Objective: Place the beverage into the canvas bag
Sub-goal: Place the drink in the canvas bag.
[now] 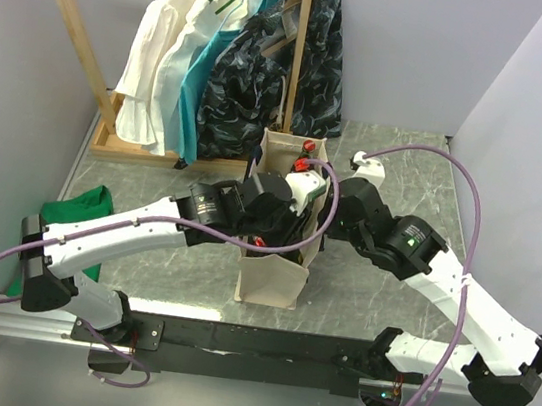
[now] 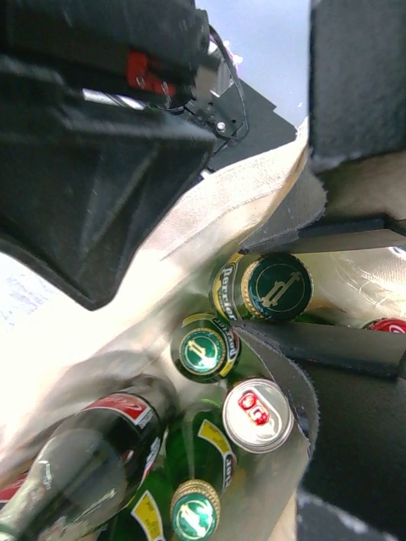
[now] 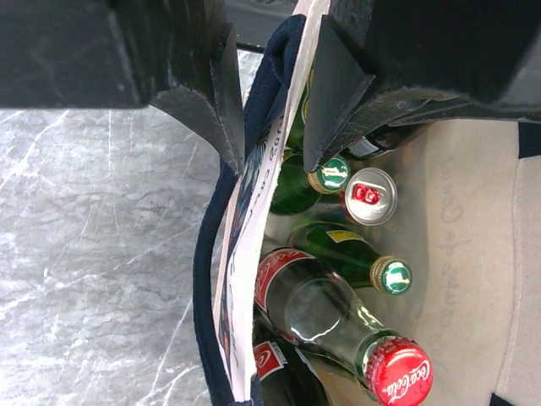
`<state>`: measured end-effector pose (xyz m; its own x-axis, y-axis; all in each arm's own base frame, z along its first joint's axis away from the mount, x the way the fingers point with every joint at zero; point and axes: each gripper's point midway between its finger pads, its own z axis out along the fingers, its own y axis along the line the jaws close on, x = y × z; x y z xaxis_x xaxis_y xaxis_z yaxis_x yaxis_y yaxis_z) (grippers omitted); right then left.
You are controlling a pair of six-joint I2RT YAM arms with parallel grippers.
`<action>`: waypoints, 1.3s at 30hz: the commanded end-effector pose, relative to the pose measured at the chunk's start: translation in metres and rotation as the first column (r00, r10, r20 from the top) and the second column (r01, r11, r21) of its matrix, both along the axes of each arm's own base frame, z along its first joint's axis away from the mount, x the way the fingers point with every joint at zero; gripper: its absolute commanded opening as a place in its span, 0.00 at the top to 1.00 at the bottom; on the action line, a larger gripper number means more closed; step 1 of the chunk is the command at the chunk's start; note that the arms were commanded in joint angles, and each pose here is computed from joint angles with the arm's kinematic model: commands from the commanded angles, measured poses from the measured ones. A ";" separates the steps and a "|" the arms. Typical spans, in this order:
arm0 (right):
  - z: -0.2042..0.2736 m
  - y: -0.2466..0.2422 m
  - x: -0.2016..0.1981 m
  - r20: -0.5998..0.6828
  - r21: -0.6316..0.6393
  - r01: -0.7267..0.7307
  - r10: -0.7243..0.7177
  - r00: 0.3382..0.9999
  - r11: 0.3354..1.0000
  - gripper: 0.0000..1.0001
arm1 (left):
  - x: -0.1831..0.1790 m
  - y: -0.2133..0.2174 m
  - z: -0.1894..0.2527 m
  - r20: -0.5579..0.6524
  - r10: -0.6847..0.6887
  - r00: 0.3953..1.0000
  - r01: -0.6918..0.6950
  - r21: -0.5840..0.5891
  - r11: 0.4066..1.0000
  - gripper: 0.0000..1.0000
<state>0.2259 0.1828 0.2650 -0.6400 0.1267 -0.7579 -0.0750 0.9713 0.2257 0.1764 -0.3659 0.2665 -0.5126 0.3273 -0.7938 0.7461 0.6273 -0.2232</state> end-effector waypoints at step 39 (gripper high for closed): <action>-0.005 -0.087 -0.008 0.067 -0.045 0.349 -0.346 0.936 0.936 0.55 | -0.004 -0.029 -0.001 -0.002 -0.034 0.999 0.034 -0.127 0.991 0.99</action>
